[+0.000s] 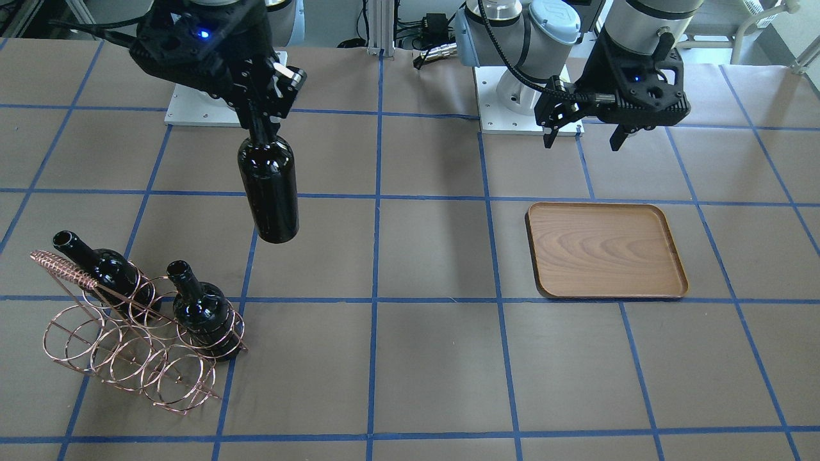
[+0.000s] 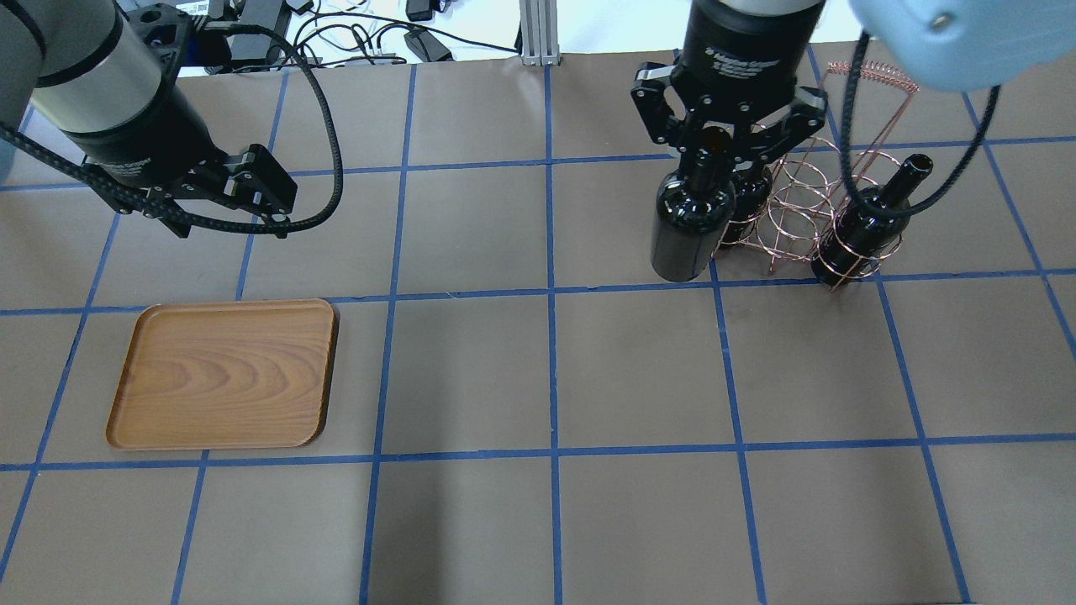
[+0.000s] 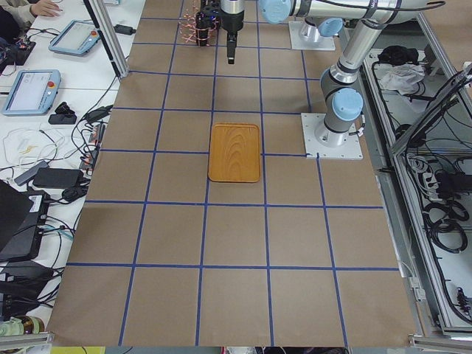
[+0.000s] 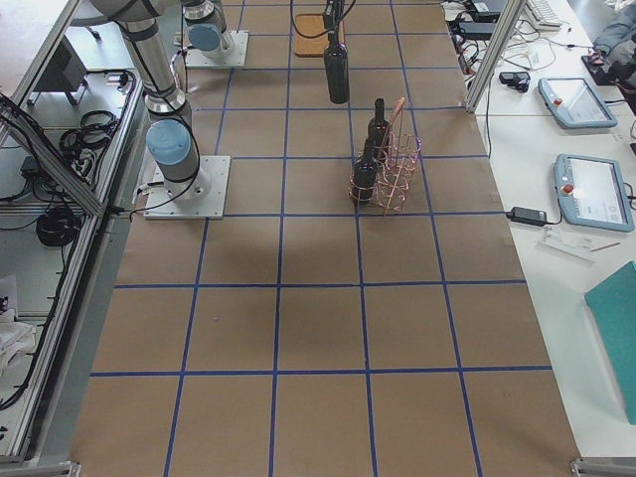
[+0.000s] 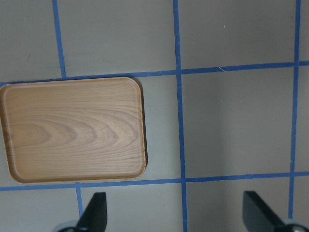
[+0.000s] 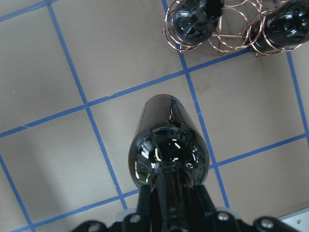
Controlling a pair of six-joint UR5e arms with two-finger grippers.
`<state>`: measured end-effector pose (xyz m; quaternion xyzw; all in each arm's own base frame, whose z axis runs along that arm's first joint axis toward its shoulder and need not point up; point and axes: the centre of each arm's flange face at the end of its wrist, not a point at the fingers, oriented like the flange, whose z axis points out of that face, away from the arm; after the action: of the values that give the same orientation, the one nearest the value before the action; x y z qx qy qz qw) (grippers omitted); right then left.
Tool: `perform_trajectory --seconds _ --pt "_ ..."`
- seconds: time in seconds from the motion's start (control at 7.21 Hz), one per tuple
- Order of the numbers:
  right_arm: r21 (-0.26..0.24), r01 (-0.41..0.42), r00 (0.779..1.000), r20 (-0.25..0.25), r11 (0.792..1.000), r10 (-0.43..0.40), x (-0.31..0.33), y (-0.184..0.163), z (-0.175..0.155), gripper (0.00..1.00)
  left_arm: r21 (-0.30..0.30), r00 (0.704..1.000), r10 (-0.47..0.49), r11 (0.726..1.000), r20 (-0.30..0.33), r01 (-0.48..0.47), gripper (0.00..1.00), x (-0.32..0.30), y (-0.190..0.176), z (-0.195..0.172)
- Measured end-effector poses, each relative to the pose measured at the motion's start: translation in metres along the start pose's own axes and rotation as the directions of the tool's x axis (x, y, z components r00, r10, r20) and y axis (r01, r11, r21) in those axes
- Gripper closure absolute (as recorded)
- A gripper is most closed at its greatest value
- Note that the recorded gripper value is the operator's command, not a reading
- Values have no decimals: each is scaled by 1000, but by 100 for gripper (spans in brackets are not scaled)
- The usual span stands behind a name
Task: Take wine from basket and place on tray
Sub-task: 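Lift the bottle out of the rack with the right gripper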
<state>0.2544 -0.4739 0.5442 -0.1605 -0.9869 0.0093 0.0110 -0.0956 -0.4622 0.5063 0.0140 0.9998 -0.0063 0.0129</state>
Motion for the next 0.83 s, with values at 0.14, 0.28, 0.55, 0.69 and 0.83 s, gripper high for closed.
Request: perform_trajectory --seconds 0.14,0.28,0.55,0.69,0.83 --pt "10 -8 1000 8 1000 8 -26 2 14 100 5 1000 -13 1000 2 13 0 -6 -1 -2" --pt "20 -10 1000 17 1000 10 -51 5 28 100 8 1000 -23 1000 2 23 0 -11 -2 -3" --pt "37 0 999 35 999 -1 -89 14 51 100 9 999 -32 999 3 32 0 -16 -3 -4" --pt "41 8 999 38 999 -10 -104 16 62 100 9 999 -33 999 3 33 0 -16 -3 -4" --pt "41 15 999 38 999 -16 -115 17 73 100 10 999 -33 999 3 33 0 -17 -3 -4"
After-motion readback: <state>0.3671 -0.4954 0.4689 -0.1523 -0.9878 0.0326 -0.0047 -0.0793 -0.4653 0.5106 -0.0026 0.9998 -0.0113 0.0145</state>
